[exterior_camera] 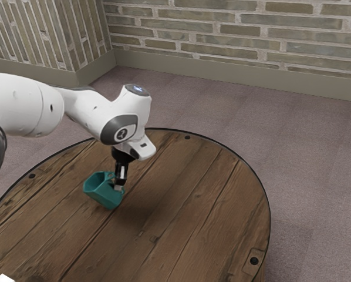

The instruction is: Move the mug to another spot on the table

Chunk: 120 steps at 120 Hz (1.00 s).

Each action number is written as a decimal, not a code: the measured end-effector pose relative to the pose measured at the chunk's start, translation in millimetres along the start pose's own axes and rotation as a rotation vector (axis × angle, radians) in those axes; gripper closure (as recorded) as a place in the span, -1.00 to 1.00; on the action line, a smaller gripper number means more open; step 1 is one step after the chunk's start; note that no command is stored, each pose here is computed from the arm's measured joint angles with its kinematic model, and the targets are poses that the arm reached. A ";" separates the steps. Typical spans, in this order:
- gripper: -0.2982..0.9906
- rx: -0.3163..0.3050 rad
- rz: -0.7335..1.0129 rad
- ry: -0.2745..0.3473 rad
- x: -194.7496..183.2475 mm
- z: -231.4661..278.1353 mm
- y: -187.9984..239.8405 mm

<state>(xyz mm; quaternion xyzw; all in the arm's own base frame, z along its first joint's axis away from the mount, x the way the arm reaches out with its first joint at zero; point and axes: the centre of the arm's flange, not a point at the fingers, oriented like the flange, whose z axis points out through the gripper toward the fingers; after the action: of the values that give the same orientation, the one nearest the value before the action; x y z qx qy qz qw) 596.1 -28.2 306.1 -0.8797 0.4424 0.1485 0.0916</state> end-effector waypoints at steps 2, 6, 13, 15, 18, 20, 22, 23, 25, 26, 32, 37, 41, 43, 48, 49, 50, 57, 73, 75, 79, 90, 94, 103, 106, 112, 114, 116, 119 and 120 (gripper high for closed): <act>0.51 0.003 -0.003 -0.001 1.6 -0.1 0.3; 0.51 0.008 -0.008 -0.003 4.8 -0.2 0.9; 0.51 0.011 -0.017 -0.011 11.1 3.4 2.4; 0.51 0.012 -0.019 -0.013 12.4 4.4 2.8; 0.52 0.013 -0.024 -0.016 14.2 5.5 3.6; 0.52 0.014 -0.026 -0.017 15.3 6.0 4.2; 0.52 0.015 -0.030 -0.019 16.2 6.3 4.7; 0.52 0.016 -0.031 -0.019 16.5 6.4 4.9; 0.52 0.016 -0.035 -0.020 17.0 6.6 5.1; 0.52 0.017 -0.037 -0.021 17.2 6.7 5.2; 0.52 0.019 -0.049 -0.023 18.1 6.8 5.6; 0.40 0.023 -0.053 -0.025 19.7 6.1 6.9; 0.28 0.025 -0.058 -0.026 20.4 5.1 7.1; 0.22 0.026 -0.061 -0.027 20.6 4.8 7.2; 0.09 0.027 -0.069 -0.028 20.8 4.3 7.2; 0.06 0.027 -0.070 -0.028 20.8 4.2 7.2; 0.04 0.027 -0.072 -0.029 20.8 4.1 7.2; -0.10 0.027 -0.082 -0.031 20.7 4.2 7.4; -0.30 0.028 -0.102 -0.033 20.7 3.6 7.6; -0.32 0.028 -0.104 -0.033 20.9 3.3 7.9; -0.35 0.029 -0.105 -0.030 22.4 1.9 9.4; -0.42 0.029 -0.101 -0.014 30.2 -5.2 17.8; -0.43 0.029 -0.098 -0.006 33.8 -8.4 21.6; -0.46 0.029 -0.099 0.008 38.0 -14.5 26.8; -0.47 0.029 -0.102 0.012 38.2 -16.4 27.5; -0.49 0.030 -0.105 0.019 38.9 -20.5 29.0; -0.49 0.031 -0.106 0.022 39.2 -21.9 29.6; -0.49 0.032 -0.107 0.024 39.4 -23.0 30.1; -0.50 0.032 -0.108 0.026 39.8 -24.3 30.8; -0.50 0.032 -0.109 0.027 39.8 -24.7 31.0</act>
<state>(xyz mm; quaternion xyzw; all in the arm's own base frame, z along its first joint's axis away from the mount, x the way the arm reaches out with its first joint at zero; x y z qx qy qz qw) 598.1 -83.7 314.8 -0.9028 0.3973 0.1244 0.1078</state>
